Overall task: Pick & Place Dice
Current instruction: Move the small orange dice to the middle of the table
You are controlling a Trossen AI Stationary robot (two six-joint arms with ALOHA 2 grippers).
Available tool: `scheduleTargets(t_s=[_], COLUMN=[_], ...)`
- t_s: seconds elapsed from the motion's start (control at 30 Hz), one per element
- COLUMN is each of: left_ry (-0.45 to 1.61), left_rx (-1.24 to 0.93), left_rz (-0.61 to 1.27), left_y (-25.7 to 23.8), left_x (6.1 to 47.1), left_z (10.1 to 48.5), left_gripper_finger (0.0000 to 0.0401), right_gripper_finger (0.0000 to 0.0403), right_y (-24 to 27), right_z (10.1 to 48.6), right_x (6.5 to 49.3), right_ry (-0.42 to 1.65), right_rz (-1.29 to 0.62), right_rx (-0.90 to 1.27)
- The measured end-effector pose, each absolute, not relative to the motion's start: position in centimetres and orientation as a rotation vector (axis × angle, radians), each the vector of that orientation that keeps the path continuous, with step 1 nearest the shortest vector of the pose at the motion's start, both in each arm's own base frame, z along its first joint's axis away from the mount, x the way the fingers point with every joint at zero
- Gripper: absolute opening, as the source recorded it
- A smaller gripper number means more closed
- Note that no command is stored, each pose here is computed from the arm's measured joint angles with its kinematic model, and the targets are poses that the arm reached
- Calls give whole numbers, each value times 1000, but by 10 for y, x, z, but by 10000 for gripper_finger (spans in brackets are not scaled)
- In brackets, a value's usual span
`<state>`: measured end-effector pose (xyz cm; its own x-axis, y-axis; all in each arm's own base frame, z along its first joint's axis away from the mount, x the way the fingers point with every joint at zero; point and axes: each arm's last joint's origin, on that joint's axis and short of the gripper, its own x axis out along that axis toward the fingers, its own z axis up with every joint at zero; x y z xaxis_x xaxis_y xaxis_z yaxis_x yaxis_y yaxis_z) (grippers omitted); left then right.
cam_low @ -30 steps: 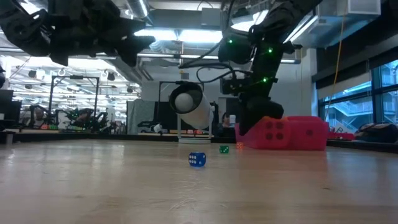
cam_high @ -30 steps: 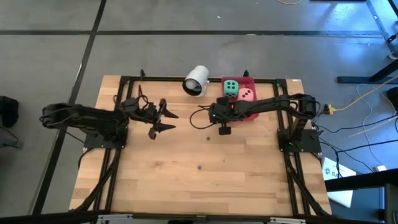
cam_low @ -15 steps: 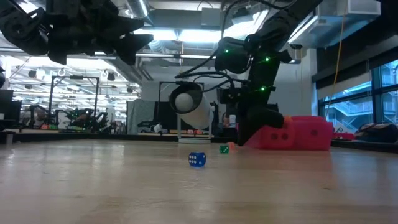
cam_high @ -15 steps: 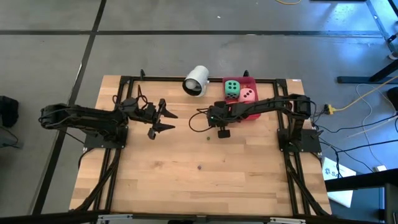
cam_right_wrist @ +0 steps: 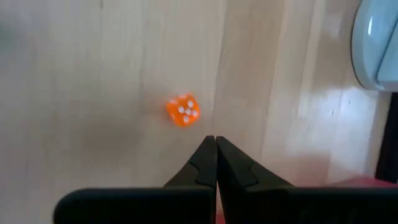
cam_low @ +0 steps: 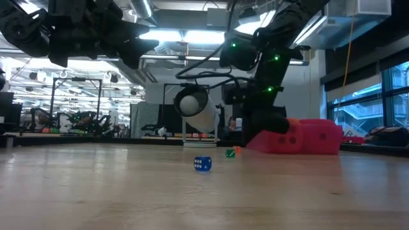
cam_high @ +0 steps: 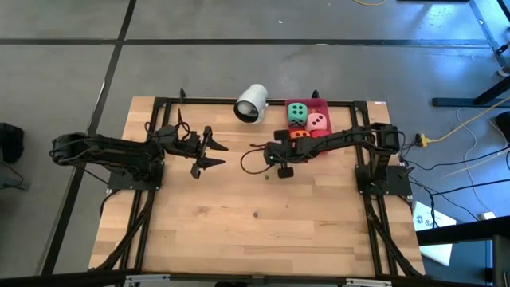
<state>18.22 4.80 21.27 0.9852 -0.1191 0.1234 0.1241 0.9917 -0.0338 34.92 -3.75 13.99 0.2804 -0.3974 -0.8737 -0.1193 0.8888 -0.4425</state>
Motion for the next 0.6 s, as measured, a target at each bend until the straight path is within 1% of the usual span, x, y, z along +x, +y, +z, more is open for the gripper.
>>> scheduleTargets(t_s=[0.27, 0.47, 0.6], left_ry=[-120, -119, -118], left_rx=[-41, -40, -41], left_rz=[-122, -122, -122], left_y=[48, 48, 48], left_x=[182, 182, 182], left_z=[213, 212, 212], left_gripper_finger=[210, 210, 210], right_gripper_finger=[0, 0, 0], right_y=[-49, -50, -49], right_z=[143, 142, 134], right_x=[356, 356, 359], right_ry=[1205, 1200, 1199], right_rz=[-186, -169, -124], right_rx=[-438, -427, -405])
